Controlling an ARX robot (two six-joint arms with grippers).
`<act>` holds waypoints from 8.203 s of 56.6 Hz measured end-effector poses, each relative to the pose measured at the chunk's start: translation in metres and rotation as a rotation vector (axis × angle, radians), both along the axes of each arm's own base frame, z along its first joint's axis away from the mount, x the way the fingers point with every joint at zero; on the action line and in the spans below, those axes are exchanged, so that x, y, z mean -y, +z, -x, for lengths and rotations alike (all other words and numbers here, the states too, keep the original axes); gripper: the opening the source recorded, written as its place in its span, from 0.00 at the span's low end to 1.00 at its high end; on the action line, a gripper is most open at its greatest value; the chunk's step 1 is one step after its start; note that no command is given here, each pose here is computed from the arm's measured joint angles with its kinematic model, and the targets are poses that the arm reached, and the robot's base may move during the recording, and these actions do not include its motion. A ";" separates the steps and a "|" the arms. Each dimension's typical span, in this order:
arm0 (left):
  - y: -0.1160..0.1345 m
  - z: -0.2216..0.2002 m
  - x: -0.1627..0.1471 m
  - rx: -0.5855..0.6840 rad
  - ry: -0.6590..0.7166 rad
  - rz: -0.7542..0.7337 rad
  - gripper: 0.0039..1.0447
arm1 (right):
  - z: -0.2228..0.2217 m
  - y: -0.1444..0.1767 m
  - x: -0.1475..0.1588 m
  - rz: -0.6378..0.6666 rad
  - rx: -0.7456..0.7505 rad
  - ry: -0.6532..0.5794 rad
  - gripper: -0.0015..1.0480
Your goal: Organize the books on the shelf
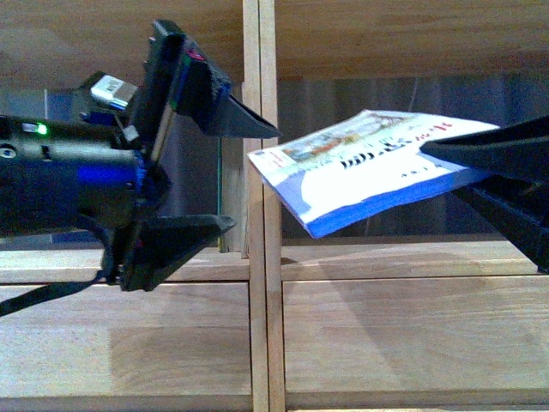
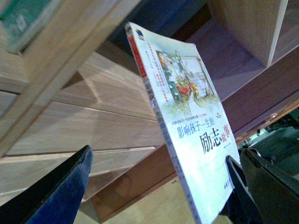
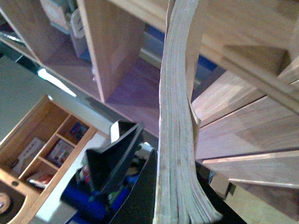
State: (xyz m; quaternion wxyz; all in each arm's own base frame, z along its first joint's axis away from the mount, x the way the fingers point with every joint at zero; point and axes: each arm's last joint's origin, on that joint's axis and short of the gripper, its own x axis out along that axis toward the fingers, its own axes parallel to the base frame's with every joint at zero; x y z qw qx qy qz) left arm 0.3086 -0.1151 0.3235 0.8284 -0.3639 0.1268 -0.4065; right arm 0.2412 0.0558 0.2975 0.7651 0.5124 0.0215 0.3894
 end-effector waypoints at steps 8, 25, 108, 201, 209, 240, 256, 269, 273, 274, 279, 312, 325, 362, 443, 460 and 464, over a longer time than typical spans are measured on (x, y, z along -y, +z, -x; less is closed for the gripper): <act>-0.001 -0.009 0.012 -0.014 -0.012 0.021 0.93 | 0.014 0.003 -0.008 0.004 0.043 0.072 0.07; 0.007 -0.010 0.023 -0.001 -0.018 0.048 0.61 | 0.023 -0.005 -0.018 0.007 0.031 0.125 0.07; 0.048 -0.050 -0.105 0.843 0.959 -0.441 0.06 | 0.072 -0.029 0.080 0.263 0.106 -0.058 0.93; -0.003 -0.190 -0.020 0.933 0.873 -0.608 0.71 | 0.130 -0.060 0.079 0.253 0.070 -0.015 0.93; 0.003 -0.185 -0.027 0.933 0.891 -0.606 0.93 | 0.132 -0.061 0.076 0.277 0.085 -0.028 0.93; 0.009 -0.168 -0.038 0.918 0.863 -0.584 0.93 | 0.137 -0.066 0.056 0.731 0.342 -0.286 0.93; 0.016 -0.133 -0.045 0.881 0.850 -0.531 0.93 | 0.136 -0.065 0.056 0.928 0.484 -0.439 0.93; 0.037 -0.085 -0.063 0.843 0.898 -0.518 0.93 | 0.135 -0.066 0.052 0.968 0.518 -0.473 0.93; 0.040 -0.071 -0.071 0.788 0.910 -0.524 0.93 | 0.134 -0.067 0.051 0.983 0.526 -0.481 0.93; 0.041 -0.067 -0.074 0.768 0.910 -0.524 0.93 | 0.134 -0.067 0.051 0.988 0.529 -0.483 0.93; 0.039 -0.044 -0.085 0.673 0.915 -0.532 0.93 | 0.134 -0.068 0.051 1.001 0.535 -0.506 0.93; -0.024 0.134 -0.128 0.459 0.785 -0.487 0.93 | 0.129 -0.063 0.065 1.097 0.427 -0.778 0.93; -0.068 0.192 -0.118 0.366 0.740 -0.496 0.93 | 0.131 -0.062 0.063 1.135 0.405 -0.876 0.93; -0.136 0.211 -0.115 0.258 0.863 -0.763 0.09 | 0.143 -0.100 0.056 1.128 0.050 -0.845 0.15; -0.157 0.211 -0.115 0.267 0.866 -0.765 0.02 | 0.144 -0.130 0.056 1.121 0.055 -0.850 0.03; -0.157 0.211 -0.115 0.267 0.866 -0.765 0.50 | 0.144 -0.130 0.056 1.121 0.055 -0.850 0.45; -0.157 0.211 -0.115 0.267 0.866 -0.765 0.62 | 0.144 -0.130 0.056 1.122 0.055 -0.850 0.56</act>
